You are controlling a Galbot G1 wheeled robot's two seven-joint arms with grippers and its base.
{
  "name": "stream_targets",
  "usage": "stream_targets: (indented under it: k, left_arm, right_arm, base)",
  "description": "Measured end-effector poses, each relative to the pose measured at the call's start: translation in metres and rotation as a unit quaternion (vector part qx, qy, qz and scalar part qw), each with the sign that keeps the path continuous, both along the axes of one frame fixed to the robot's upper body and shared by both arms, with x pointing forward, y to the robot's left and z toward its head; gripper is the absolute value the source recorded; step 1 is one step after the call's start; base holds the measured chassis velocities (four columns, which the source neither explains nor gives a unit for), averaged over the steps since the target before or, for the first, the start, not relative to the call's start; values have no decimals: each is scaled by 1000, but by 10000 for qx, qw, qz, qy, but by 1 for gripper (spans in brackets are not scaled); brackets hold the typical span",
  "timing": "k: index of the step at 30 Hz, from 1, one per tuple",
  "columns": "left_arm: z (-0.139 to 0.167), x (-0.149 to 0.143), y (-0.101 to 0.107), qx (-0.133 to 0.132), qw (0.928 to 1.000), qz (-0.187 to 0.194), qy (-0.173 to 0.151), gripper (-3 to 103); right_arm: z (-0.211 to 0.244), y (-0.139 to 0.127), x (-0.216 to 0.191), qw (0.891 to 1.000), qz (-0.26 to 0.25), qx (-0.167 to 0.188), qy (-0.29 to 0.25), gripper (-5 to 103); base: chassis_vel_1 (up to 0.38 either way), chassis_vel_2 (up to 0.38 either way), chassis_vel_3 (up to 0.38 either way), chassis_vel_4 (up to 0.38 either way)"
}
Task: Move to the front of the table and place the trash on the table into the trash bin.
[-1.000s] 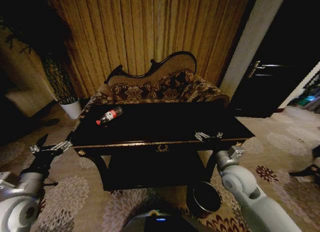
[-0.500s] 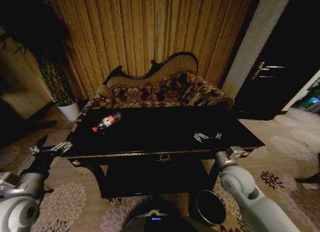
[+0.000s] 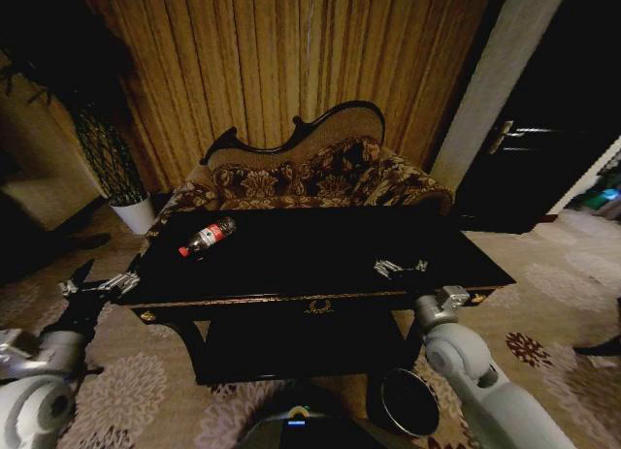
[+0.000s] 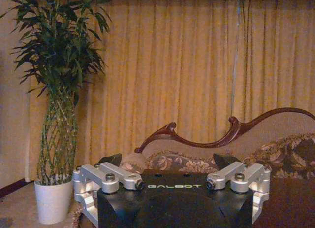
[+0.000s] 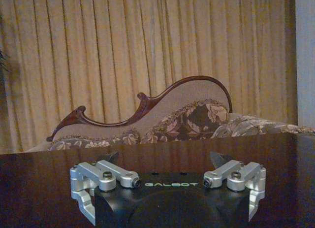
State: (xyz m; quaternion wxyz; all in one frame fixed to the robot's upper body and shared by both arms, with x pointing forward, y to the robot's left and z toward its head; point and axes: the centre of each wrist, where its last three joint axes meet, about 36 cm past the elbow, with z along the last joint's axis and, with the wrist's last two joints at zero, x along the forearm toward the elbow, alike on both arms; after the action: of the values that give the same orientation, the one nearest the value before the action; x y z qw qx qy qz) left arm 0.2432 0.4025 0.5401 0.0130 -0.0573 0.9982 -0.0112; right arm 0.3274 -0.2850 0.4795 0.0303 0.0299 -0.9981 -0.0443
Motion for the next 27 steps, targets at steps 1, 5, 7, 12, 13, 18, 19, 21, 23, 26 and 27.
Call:
stream_targets:
  k: [1, 5, 7, 12, 13, 18, 19, 21, 23, 26, 27]
  left_arm:
    - [0, 0, 0, -4, 10000, -2, 1, 100]
    - [0, 0, -1, -15, 10000, -14, 8, 100]
    - [0, 0, -1, -16, 10000, -16, 7, 100]
    - [0, 0, -2, -21, 10000, -20, 9, 100]
    - [1, 0, -2, -19, 10000, -24, 8, 100]
    - [2, 0, -2, -13, 10000, -36, 3, 100]
    - [2, 0, -2, -9, 10000, -42, 3, 100]
    - [2, 1, -2, -8, 10000, -47, 2, 100]
    - [2, 1, -3, -20, 10000, -56, 6, 100]
    - [1, 2, -1, -51, 10000, -64, 20, 100]
    - [0, 5, 2, -66, 9999, -73, 32, 100]
  right_arm:
    - [0, 0, 0, 10000, -1, 2, -4, 100]
    - [0, 0, 0, 10000, -13, 25, -27, 100]
    - [0, 0, 0, 10000, -16, 33, -32, 100]
    - [0, 0, 0, 10000, -17, 54, -37, 100]
    - [0, 0, 0, 10000, -19, 56, -44, 100]
    - [0, -1, 1, 10000, -23, 53, -48, 100]
    - [0, -1, 1, 10000, -26, 52, -51, 100]
    - [0, -1, 1, 10000, -30, 51, -51, 100]
    - [0, -1, 1, 10000, -35, 50, -51, 100]
    - [0, -2, 2, 10000, -41, 52, -52, 100]
    - [0, -2, 2, 10000, -48, 55, -63, 100]
  base:
    - [0, 0, 0, 0]
    - [0, 0, 0, 0]
    - [0, 0, 0, 0]
    - [0, 0, 0, 0]
    - [0, 0, 0, 0]
    - [0, 0, 0, 0]
    - [0, 0, 0, 0]
    - [0, 0, 0, 0]
    - [0, 0, 0, 0]
    - [0, 0, 0, 0]
    - [0, 0, 0, 0]
